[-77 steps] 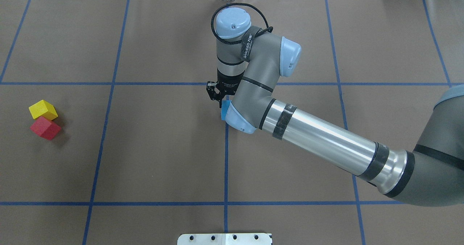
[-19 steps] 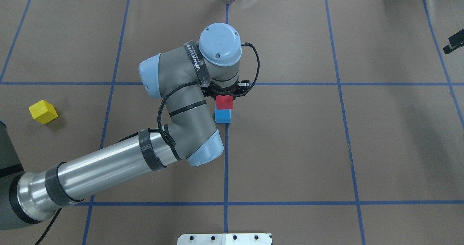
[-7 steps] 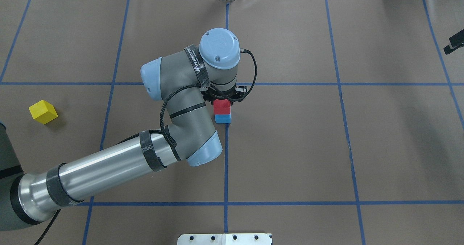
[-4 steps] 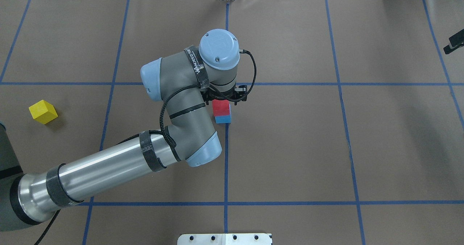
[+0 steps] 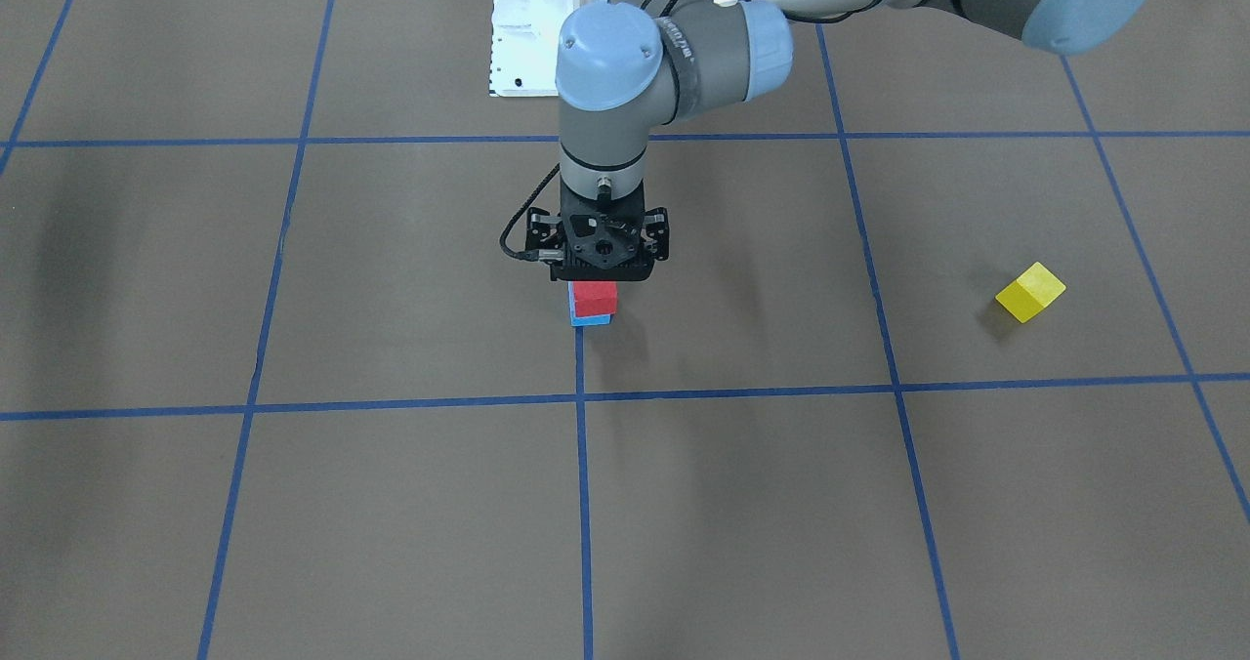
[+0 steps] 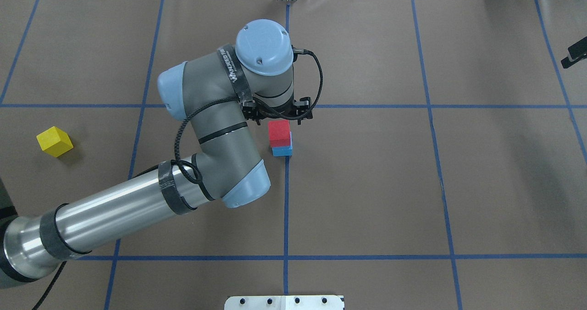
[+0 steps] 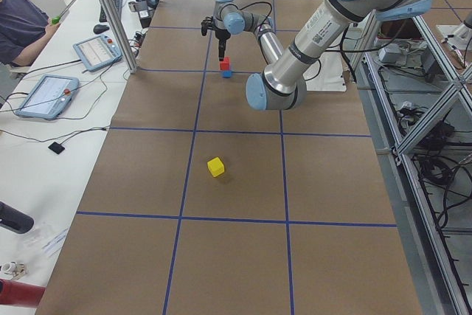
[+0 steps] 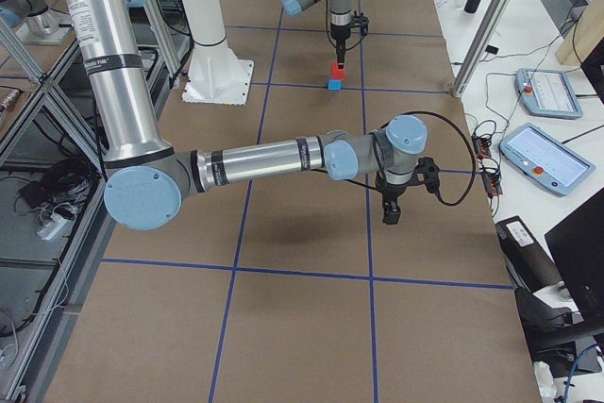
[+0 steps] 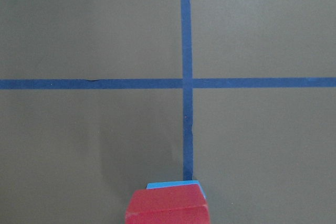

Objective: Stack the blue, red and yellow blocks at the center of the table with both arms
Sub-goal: 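Move the left gripper back to the yellow cube and grasp it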

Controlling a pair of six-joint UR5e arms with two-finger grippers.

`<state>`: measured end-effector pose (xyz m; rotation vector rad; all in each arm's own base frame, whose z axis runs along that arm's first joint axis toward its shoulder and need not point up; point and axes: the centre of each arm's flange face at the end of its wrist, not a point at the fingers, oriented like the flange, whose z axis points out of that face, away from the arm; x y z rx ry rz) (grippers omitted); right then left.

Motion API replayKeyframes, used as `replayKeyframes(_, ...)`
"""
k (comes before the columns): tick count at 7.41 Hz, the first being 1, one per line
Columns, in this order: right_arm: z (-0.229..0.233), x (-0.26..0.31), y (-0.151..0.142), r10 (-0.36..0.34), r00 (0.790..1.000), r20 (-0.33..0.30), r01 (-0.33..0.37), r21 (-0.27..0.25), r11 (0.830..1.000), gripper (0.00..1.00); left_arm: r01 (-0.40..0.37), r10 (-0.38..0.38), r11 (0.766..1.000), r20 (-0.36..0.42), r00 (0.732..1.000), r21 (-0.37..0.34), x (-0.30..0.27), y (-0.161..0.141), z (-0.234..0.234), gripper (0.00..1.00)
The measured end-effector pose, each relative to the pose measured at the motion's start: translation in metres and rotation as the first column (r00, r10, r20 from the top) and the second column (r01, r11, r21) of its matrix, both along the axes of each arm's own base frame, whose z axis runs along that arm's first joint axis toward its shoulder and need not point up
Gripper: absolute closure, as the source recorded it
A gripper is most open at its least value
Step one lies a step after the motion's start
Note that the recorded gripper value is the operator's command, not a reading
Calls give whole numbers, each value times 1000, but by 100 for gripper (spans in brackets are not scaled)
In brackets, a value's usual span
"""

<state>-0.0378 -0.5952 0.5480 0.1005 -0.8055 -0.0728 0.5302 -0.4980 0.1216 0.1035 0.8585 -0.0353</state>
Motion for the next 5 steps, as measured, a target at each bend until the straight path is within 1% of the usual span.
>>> replayKeyframes(1, 2, 0, 1, 0, 1000, 0, 0, -2, 1000, 0, -21, 21, 1000, 9, 1000, 24, -55, -1, 22, 0)
replayKeyframes(2, 5, 1, 3, 0, 1000, 0, 0, -4, 1000, 0, -56, 53, 996, 50, 997, 70, -113, -2, 66, 0)
replayKeyframes(3, 7, 1, 5, 0, 1000, 1, 0, -6, 1000, 0, -86, 75, 991, 105, 992, 105, -168, -4, 118, 0)
replayKeyframes(5, 8, 1, 5, 0, 1000, 3, 0, -7, 1000, 0, -114, 86, 984, 199, 976, 134, -266, -3, 219, 0)
